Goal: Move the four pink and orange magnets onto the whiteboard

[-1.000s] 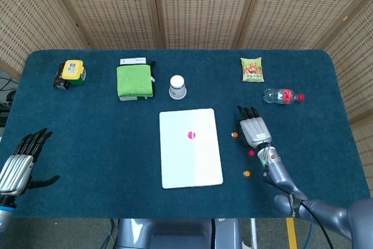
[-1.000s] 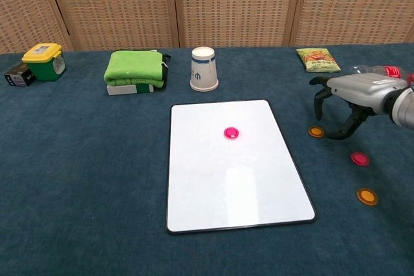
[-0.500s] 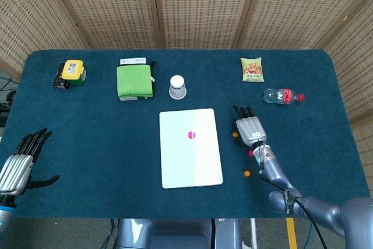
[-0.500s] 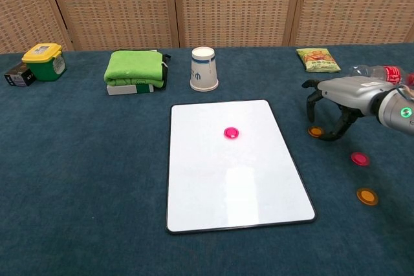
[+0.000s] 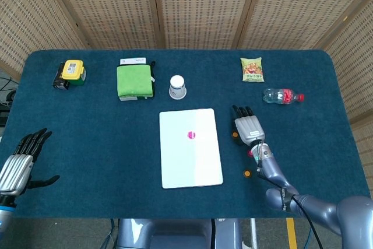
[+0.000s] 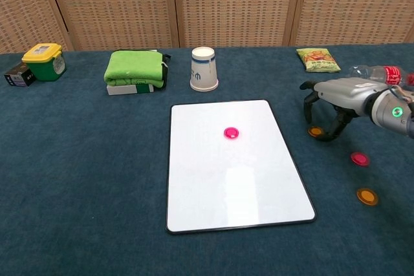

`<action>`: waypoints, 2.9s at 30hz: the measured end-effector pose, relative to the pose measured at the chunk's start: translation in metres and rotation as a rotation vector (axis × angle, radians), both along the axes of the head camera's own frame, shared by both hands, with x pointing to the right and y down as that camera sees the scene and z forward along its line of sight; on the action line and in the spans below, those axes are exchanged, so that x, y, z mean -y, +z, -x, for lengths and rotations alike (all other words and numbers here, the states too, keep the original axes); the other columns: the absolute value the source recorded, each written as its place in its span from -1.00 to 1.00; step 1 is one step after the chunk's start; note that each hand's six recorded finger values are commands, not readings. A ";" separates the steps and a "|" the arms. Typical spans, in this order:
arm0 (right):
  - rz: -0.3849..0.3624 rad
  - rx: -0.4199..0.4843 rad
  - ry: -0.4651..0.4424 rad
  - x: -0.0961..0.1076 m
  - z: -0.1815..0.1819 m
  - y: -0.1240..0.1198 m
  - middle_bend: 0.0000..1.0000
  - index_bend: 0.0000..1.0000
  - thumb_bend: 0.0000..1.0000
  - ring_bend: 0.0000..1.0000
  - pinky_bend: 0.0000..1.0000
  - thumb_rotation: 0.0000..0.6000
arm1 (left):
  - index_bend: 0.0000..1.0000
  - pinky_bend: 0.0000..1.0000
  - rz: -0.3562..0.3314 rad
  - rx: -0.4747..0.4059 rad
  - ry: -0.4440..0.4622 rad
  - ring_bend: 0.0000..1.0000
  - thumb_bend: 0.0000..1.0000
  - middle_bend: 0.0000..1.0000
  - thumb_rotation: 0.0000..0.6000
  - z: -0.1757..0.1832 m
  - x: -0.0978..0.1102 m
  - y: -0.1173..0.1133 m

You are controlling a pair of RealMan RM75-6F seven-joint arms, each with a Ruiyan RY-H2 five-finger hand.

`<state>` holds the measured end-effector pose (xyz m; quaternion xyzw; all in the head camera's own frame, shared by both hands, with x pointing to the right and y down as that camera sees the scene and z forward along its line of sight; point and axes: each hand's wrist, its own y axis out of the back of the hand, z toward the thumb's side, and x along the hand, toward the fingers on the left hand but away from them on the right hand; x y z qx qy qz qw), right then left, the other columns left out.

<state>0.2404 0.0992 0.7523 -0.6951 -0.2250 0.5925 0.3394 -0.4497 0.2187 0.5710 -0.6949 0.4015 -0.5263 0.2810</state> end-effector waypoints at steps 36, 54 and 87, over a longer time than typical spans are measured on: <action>-0.024 0.140 -0.040 0.014 0.058 -0.031 -1.00 0.07 -0.32 -1.00 -1.00 1.00 | -1.00 -1.00 0.006 -0.004 -0.002 -1.00 -0.95 -1.00 1.00 0.000 0.000 0.000; -0.008 0.094 -0.092 0.005 0.103 -0.010 -1.00 -0.04 -0.34 -1.00 -1.00 1.00 | -1.00 -1.00 0.012 -0.014 -0.009 -1.00 -0.95 -1.00 1.00 0.001 0.000 0.000; 0.015 0.020 0.022 -0.044 -0.042 -0.044 -1.00 -0.15 -0.38 -1.00 -1.00 1.00 | -1.00 -1.00 0.013 -0.014 -0.005 -1.00 -0.95 -1.00 1.00 -0.001 0.000 0.000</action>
